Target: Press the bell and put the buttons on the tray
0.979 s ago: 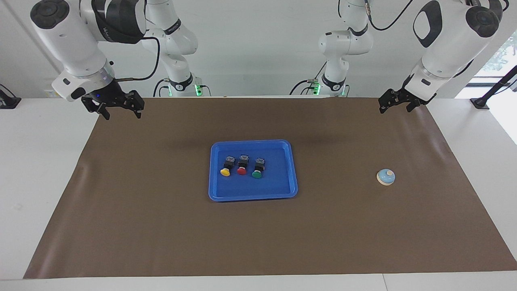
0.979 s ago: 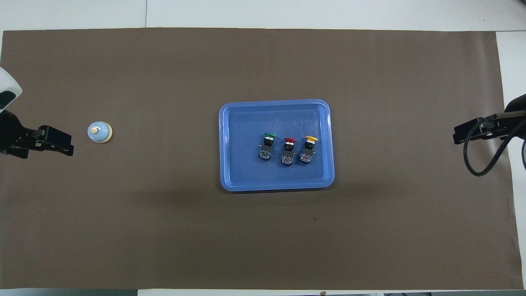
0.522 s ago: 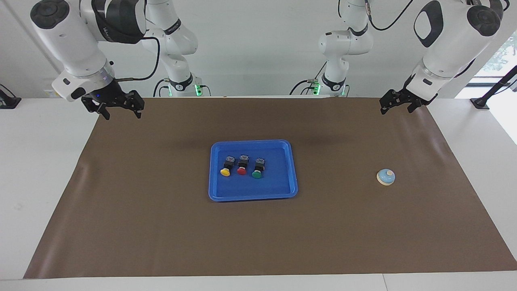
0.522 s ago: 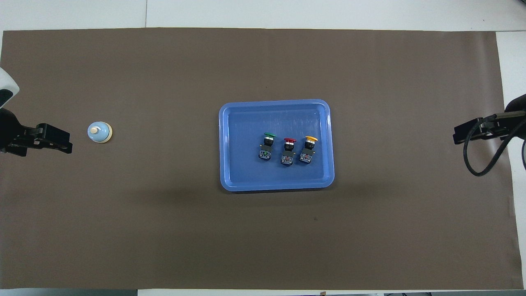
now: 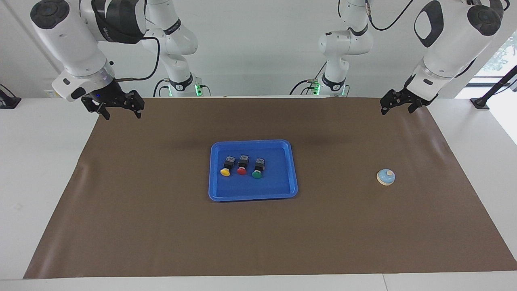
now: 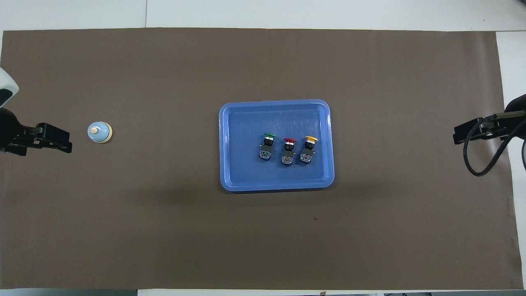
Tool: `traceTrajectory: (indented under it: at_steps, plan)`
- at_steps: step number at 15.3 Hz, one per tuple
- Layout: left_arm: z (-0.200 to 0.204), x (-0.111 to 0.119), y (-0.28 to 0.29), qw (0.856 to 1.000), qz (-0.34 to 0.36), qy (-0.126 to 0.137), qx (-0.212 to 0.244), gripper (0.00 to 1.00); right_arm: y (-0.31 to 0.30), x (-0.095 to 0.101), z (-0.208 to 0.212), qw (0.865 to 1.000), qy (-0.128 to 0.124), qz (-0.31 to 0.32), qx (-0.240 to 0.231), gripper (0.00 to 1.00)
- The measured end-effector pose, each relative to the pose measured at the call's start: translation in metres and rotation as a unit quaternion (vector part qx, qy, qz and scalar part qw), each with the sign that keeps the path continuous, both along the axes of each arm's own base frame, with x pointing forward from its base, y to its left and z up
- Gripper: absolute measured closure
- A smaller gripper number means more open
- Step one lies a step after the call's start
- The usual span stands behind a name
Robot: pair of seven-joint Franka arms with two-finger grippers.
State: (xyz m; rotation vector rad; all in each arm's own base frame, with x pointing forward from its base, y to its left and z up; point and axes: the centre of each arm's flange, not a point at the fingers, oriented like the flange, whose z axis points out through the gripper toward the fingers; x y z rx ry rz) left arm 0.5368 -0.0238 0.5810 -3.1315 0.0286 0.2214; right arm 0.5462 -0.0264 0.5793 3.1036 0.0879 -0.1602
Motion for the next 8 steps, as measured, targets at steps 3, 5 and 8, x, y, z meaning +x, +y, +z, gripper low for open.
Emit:
traceTrajectory:
  at_steps: [3, 5, 8]
  plan:
    - [-0.0007, 0.0005, 0.0003, 1.000, 0.000, 0.000, 0.000, 0.00, 0.0000, 0.0000, 0.0000, 1.000, 0.000, 0.000, 0.000, 0.00]
    - [-0.0007, 0.0007, 0.0011, 1.000, 0.001, 0.000, 0.000, 0.00, 0.0000, 0.0000, 0.0000, 1.000, 0.000, 0.000, 0.000, 0.00]
    - [-0.0006, 0.0010, 0.0033, 1.000, 0.003, -0.001, 0.000, 0.00, 0.0000, 0.0000, 0.0000, 1.000, 0.000, 0.000, 0.000, 0.00]
